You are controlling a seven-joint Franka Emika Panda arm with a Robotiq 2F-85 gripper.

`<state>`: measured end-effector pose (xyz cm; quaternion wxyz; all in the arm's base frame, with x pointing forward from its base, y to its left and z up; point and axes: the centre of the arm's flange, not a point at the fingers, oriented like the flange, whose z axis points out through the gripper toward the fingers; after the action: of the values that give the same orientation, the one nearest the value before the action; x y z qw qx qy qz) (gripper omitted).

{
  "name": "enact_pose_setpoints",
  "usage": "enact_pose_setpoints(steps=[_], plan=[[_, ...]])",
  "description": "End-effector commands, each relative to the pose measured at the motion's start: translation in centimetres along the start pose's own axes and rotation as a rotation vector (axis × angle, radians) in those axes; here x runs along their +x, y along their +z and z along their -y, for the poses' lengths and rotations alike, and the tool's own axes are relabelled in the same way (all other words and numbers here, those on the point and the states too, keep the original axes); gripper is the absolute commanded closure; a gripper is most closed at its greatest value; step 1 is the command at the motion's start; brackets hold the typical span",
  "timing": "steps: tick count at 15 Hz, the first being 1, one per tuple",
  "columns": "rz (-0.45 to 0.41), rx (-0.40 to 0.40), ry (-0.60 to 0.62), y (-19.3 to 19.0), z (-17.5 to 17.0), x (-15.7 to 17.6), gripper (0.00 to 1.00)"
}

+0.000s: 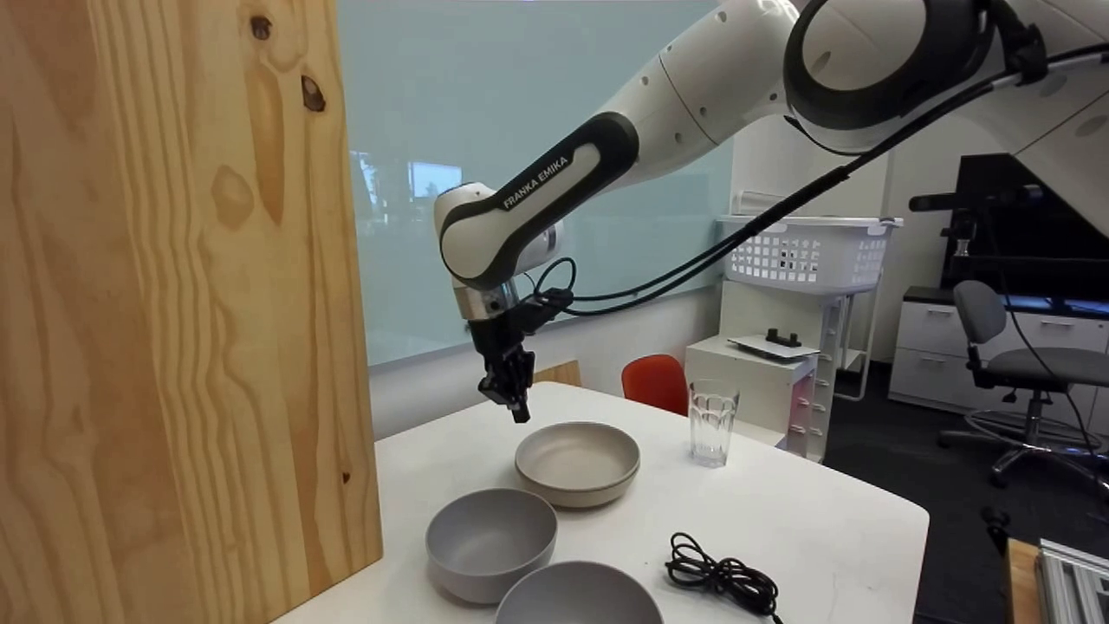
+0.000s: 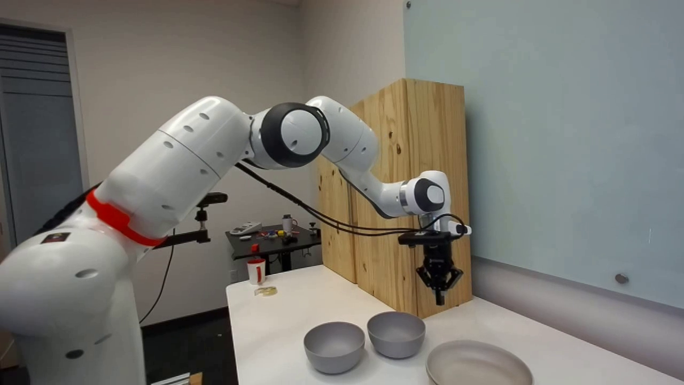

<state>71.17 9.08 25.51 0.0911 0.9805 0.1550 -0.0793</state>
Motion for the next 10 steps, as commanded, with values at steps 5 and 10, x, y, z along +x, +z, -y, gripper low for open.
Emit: enact_pose_setpoints(steps=[5,10], plan=[[0.064,0.057,0.026,3.2,-2.5,-0.7,1.00],[0.094,0.038,-0.097,5.0,-2.4,-1.2,1.00]])
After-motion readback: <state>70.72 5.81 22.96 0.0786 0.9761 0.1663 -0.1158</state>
